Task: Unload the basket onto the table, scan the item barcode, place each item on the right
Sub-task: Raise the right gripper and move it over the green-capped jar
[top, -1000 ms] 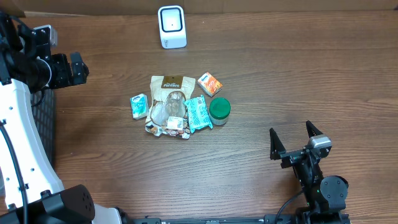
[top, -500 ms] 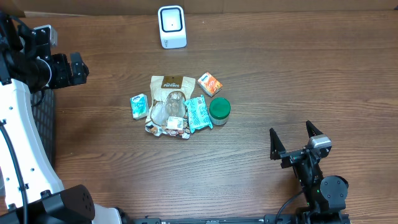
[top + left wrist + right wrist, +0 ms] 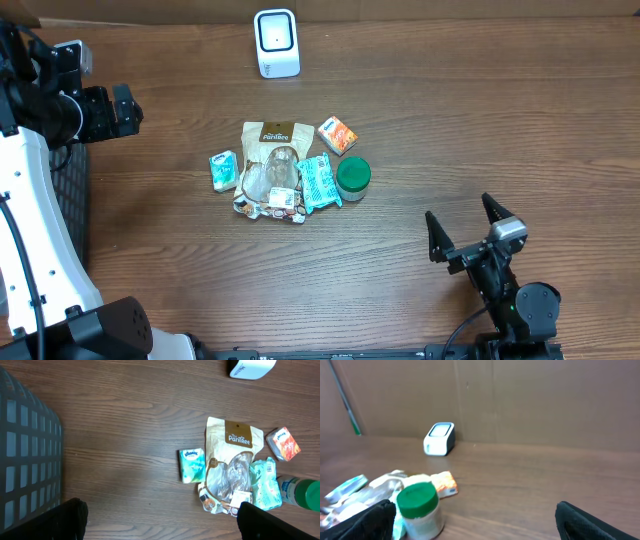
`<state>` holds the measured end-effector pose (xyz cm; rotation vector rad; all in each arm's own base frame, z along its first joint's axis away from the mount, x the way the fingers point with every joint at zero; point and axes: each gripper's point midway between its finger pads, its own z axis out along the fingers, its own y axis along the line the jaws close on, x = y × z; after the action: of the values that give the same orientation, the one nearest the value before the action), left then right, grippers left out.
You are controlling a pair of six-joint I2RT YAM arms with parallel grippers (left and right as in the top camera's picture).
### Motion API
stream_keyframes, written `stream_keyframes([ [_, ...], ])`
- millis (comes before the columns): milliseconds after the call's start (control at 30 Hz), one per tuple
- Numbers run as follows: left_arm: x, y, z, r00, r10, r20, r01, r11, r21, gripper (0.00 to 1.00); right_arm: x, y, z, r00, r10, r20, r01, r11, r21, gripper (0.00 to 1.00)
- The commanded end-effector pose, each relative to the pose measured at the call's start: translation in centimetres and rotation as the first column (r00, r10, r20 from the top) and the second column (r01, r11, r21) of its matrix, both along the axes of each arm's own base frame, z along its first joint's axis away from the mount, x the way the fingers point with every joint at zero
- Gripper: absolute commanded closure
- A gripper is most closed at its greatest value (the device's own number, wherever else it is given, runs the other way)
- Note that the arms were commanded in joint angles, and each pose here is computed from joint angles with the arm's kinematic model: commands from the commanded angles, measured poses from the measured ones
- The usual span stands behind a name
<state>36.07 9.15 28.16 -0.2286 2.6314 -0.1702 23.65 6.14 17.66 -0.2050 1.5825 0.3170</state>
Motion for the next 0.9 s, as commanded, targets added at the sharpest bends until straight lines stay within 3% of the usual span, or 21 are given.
stream_keyframes([
  [0,0.2,-0.2,0.2,1.0,-0.022,0.007,0.022,1.0,0.003,0.01,-0.7,0.7,3.4,0.998,0.046,0.036,-0.046,0.999,0.007,0.0],
  [200,0.2,-0.2,0.2,1.0,-0.022,0.007,0.022,1.0,0.003,0.0,-0.4,1.0,6.6,0.998,0.061,-0.027,-0.061,0.998,0.006,0.0],
  [500,0.2,-0.2,0.2,1.0,-0.022,0.007,0.022,1.0,0.003,0.0,1.6,2.0,10.9,0.959,0.108,-0.262,-0.11,0.994,0.008,0.0],
  [700,0.2,-0.2,0.2,1.0,-0.021,0.007,0.021,1.0,0.003,0.0,3.6,2.9,12.1,0.883,0.149,-0.445,-0.148,0.988,0.036,0.0],
  [867,0.2,-0.2,0.2,1.0,-0.022,0.007,0.022,1.0,0.003,0.0,4.9,3.0,11.7,0.771,0.143,-0.621,-0.142,0.989,0.052,0.0],
])
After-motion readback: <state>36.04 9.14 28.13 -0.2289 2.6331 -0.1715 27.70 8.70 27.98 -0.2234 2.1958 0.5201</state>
